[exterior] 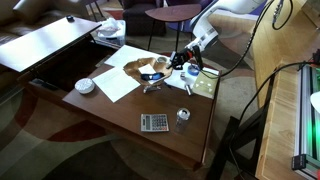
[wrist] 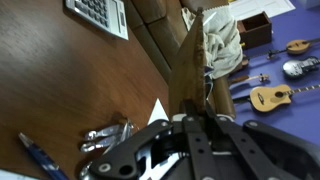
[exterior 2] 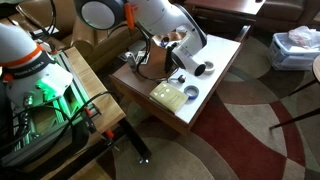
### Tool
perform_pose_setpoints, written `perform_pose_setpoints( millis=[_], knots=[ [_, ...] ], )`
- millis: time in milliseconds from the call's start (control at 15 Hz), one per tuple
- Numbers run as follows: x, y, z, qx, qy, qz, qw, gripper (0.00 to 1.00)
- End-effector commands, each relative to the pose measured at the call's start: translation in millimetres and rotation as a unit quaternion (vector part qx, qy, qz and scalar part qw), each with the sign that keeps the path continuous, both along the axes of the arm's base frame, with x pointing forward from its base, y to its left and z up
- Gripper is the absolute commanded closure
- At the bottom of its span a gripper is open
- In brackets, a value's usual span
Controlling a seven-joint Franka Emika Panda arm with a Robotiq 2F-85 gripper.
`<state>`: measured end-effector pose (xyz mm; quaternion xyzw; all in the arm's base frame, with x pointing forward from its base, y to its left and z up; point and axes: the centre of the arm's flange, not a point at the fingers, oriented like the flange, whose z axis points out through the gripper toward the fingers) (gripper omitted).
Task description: Pick up the brown bowl and put it on the white masking tape
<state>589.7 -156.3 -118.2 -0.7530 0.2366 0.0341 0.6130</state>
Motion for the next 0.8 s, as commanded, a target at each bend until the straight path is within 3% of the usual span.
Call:
perform_pose_setpoints(
  millis=[0, 333, 400, 533, 600, 733],
  knots=[
    [-1.0, -50.2, 12.1, 0.022, -0.035, -0.087, 0.9954, 0.97],
    [-18.5, -110.8, 11.3, 0.013, -0.069, -0.2, 0.9773, 0.97],
    [-14.2, -106.1, 9.5, 0.003, -0.041, -0.159, 0.9865, 0.89],
    [-18.6, -119.4, 9.2, 0.002, -0.05, -0.182, 0.982, 0.89],
    [-19.2, -120.7, 9.1, 0.002, -0.051, -0.185, 0.9814, 0.97],
    [-12.6, -125.8, -3.8, -0.006, -0.066, -0.204, 0.9767, 0.97]
  ],
)
